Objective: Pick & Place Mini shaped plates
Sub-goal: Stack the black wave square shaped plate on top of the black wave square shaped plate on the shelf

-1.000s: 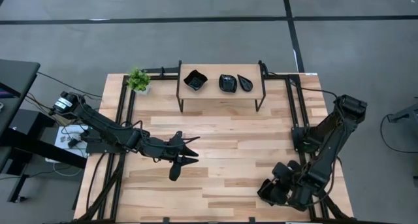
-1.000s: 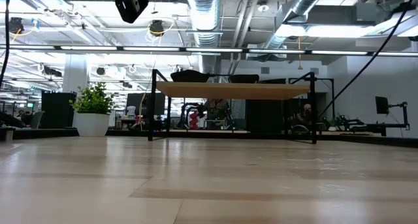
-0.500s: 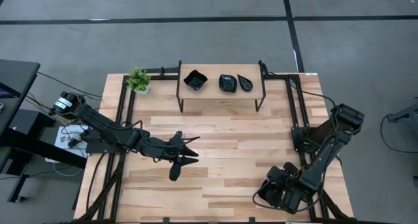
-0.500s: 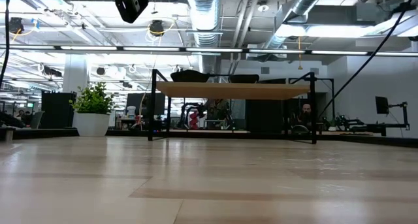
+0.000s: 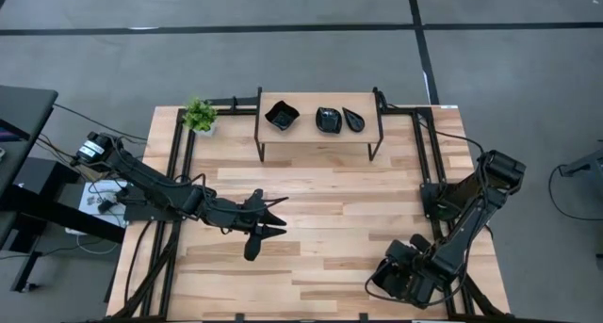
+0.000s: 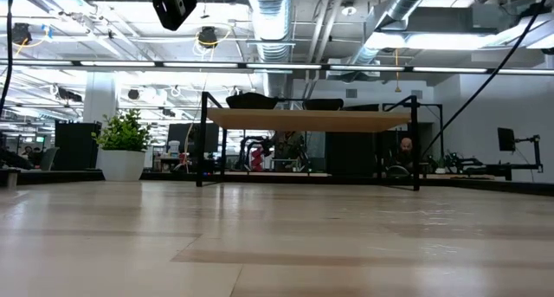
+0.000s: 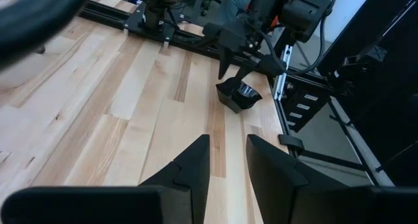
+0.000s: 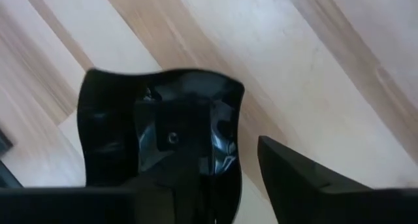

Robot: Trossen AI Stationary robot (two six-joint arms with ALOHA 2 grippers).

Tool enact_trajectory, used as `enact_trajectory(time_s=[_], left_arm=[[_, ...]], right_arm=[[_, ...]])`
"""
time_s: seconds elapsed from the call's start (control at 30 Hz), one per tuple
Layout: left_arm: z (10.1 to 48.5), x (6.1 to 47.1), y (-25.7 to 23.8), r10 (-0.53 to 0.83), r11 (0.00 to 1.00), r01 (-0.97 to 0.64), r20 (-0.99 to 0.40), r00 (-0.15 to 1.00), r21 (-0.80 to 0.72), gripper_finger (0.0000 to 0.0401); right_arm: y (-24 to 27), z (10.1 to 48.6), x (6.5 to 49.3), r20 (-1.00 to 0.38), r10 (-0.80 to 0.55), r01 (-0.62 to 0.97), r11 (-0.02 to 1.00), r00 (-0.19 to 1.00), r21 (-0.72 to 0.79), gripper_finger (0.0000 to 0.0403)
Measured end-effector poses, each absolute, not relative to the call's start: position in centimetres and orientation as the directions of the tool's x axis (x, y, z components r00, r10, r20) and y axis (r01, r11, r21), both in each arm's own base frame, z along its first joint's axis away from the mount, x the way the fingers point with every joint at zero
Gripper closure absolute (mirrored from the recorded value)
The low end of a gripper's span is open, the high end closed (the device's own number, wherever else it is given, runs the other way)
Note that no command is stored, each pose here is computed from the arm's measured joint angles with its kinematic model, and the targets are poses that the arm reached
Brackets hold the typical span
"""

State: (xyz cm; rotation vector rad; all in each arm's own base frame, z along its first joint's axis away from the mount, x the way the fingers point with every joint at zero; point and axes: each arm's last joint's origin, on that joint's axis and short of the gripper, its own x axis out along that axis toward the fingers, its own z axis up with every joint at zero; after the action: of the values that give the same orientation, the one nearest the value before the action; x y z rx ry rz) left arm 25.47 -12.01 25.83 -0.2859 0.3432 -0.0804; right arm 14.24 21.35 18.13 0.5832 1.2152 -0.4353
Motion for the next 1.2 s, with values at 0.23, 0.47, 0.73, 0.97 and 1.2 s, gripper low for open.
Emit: enact_trajectory(time_s=[0.23,0.47,0.73,0.97,1.2], left_arm=[[25.83,25.47,-12.01,-0.126,0.957,0.029,-0.32,0.939,-0.29,0.0299],[25.84,25.46,-12.02,-0.126,0.957,0.03,-0.32,0.939,-0.29,0.0299],[25.84,25.47,-12.01,-0.126,0.957,0.03,-0.32,0.939,-0.289,0.0299],[25.84,25.47,-12.01,-0.126,0.957,0.03,-0.32,0.939,-0.289,0.0299],[25.84,25.46,-12.02,-0.126,0.957,0.03,-0.32,0.939,-0.289,0.0299]], right_arm=[[21.38,18.11,14.18,-0.961,0.008,0.598,0.781,0.278,0.179,0.0276],[21.51,17.92,14.17,-0.961,0.005,0.596,0.784,0.276,0.175,0.0288],[21.58,17.94,14.22,-0.96,0.013,0.595,0.782,0.281,0.185,0.0318],[21.73,17.97,14.31,-0.957,0.028,0.593,0.78,0.29,0.202,0.0373],[21.75,17.98,14.34,-0.956,0.03,0.609,0.765,0.293,0.21,0.0397]])
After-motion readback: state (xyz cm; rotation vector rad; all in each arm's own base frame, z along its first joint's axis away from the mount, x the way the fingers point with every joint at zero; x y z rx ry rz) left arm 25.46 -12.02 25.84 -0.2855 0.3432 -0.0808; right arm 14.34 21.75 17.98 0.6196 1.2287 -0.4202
